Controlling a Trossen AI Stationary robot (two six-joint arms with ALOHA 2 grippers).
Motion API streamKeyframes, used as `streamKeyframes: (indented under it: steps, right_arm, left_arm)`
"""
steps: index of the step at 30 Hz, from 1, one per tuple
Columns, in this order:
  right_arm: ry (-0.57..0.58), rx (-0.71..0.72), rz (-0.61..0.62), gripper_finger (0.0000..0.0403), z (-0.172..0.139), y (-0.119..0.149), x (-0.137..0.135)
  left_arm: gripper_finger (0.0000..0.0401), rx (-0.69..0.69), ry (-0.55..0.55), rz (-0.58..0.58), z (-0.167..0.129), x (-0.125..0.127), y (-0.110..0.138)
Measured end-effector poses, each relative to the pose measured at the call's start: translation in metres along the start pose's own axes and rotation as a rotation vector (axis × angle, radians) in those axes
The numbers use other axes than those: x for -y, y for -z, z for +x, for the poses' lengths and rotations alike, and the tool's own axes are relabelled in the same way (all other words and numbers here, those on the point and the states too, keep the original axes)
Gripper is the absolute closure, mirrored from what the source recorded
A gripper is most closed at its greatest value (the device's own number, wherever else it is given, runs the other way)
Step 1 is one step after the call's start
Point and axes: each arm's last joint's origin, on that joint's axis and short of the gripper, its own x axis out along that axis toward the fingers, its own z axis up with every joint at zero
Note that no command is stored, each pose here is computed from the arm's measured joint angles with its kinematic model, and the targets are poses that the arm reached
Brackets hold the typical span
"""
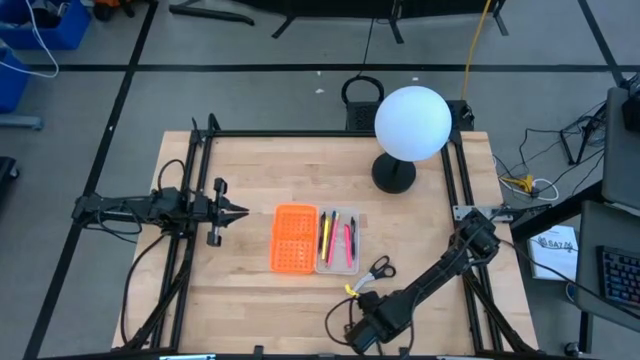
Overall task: Pick & place school supplies into a supply box
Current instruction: Put the black pen into the orange supply box
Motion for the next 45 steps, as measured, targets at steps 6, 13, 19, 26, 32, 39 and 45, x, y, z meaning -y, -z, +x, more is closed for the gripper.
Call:
streamKeyframes:
  steps: [6,13,19,26,32,39,45]
  right_arm:
    - [-0.025,-0.011,-0.032,0.0383,0.004,-0.002,0.000]
    - [-0.151,0.040,-0.054,0.0383,-0.025,-0.005,-0.002]
    - [-0.392,0.356,-0.027,0.0383,-0.085,-0.014,0.008]
    - [-0.520,0.539,0.033,0.0383,-0.137,-0.045,0.016]
    - [-0.473,0.506,0.021,0.0383,-0.158,-0.112,0.007]
    - [-0.422,0.414,0.021,0.0383,-0.168,-0.184,0.009]
    - [-0.420,0.321,0.009,0.0383,-0.157,-0.209,0.003]
  left_arm:
    - [0.0359,-0.027,0.003,0.000,0.000,0.000,0.003]
    - [0.0359,-0.056,0.005,-0.038,0.000,0.001,0.005]
    - [0.0359,-0.067,0.005,-0.060,0.000,0.001,0.006]
    - [0.0359,-0.078,0.007,-0.061,0.000,0.001,0.008]
    - [0.0359,-0.082,0.007,-0.061,0.000,0.001,0.008]
    - [0.0359,-0.082,0.007,-0.054,0.000,0.001,0.008]
    - [0.0359,-0.089,0.008,-0.049,0.000,0.001,0.009]
